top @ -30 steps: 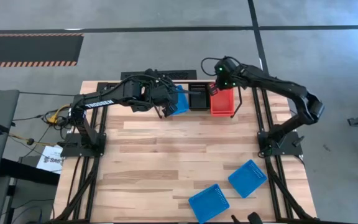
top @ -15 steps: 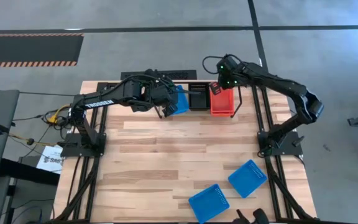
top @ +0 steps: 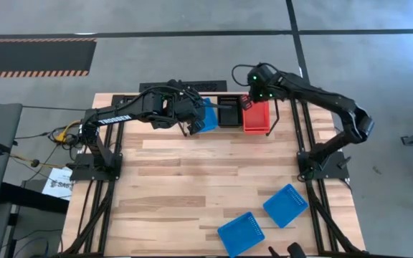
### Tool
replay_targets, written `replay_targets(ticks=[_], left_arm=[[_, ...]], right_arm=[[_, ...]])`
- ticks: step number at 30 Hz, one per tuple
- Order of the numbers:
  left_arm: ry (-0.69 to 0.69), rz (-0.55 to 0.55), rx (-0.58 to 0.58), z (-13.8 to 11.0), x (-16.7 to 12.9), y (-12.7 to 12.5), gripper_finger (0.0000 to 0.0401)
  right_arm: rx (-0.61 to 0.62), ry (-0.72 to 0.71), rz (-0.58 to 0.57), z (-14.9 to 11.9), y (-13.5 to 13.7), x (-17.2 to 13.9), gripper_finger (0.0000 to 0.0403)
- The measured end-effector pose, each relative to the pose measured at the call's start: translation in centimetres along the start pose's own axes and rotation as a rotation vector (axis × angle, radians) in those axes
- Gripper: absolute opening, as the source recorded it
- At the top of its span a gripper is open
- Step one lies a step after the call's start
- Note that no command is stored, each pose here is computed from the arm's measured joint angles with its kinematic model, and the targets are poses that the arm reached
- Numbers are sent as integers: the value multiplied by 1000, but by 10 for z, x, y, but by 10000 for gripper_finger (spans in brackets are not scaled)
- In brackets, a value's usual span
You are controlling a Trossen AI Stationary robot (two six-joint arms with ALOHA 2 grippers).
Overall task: Stack baskets on shelf by color
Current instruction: Stack the orange bin on top of the orange bin on the shelf
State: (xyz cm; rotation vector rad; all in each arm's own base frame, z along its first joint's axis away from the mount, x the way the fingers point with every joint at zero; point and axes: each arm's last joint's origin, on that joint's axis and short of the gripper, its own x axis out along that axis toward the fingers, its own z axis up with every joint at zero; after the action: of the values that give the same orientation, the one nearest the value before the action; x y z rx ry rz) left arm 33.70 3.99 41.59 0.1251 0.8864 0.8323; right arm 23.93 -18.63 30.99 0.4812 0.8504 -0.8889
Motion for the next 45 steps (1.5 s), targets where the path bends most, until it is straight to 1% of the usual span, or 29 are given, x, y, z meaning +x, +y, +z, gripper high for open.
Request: replay_targets(ticks=[2, 5, 9, 12, 22, 37, 45], left_arm=[[0, 0, 0, 0, 0, 0, 0], [0, 0, 0, 0, 0, 0, 0], [0, 0, -1, 0, 0, 0, 0], [0, 0, -1, 0, 0, 0, 0], [0, 0, -1, 0, 0, 0, 0], [0, 0, 0, 0, 0, 0, 0], [0, 0, 0, 0, 0, 0, 0]], right_arm=[[-11, -33, -21, 3, 1, -6, 0], [-4, -54, -40, 9, -7, -8, 0], [19, -24, -69, 10, -17, -1, 0], [26, 8, -64, 8, -20, 1, 0], [4, 20, -35, 5, -12, -1, 0], [29, 20, -43, 6, -15, 1, 0], [35, 71, -67, -11, -17, 18, 0]])
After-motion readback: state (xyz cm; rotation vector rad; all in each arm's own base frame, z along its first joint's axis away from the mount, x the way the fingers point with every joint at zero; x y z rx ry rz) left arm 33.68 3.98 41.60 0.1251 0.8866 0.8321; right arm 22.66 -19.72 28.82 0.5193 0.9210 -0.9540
